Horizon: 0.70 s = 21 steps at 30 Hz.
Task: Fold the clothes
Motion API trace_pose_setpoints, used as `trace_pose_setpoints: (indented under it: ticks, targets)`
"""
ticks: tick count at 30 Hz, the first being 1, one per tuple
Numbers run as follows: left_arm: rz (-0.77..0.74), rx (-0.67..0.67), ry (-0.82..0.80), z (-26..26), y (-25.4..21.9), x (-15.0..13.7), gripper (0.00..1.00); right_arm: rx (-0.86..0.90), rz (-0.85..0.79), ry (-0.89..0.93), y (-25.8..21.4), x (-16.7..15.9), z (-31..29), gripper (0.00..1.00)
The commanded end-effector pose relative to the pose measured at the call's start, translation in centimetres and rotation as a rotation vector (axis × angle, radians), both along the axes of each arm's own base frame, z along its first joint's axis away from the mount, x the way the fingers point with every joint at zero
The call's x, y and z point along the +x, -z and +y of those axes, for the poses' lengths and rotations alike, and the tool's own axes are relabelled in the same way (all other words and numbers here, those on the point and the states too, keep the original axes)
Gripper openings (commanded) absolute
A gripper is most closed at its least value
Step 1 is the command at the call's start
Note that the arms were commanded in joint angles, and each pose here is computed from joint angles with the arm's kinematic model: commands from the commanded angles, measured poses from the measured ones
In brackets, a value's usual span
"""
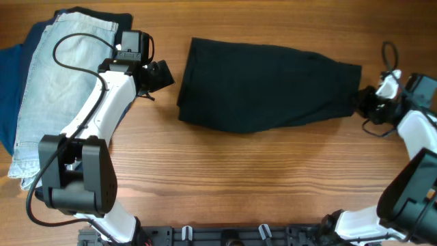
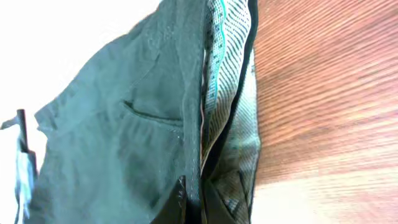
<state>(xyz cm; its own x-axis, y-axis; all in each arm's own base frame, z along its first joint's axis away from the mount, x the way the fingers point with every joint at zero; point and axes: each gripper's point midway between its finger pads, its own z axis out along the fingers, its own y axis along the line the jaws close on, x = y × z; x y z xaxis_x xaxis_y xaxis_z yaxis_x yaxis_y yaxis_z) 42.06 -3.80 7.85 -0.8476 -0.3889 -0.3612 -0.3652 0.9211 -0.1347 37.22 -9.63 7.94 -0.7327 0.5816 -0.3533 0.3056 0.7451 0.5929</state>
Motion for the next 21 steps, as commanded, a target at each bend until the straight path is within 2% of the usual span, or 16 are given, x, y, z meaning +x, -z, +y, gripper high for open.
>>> trace_pose_setpoints:
  ticks: [1, 6, 14, 21]
  targets:
    - [0.037, 0.018, 0.005, 0.3, 0.8, -0.6, 1.0, -0.053, -0.037, -0.006, -3.0, 0.5, -1.7, 0.04]
    - [0.056, 0.001, 0.011, 0.0, 0.9, -1.0, 1.0, -0.063, -0.095, -0.135, -6.3, 1.9, 0.7, 0.05]
    - [0.057, -0.027, -0.01, -0.3, 1.0, -1.0, 1.0, -0.111, -0.167, -0.436, -8.3, 3.9, 10.4, 0.04]
    - [0.059, -0.052, -0.003, -0.7, 1.0, -1.0, 1.0, -0.126, -0.245, -0.599, -9.1, 4.6, 18.3, 0.04]
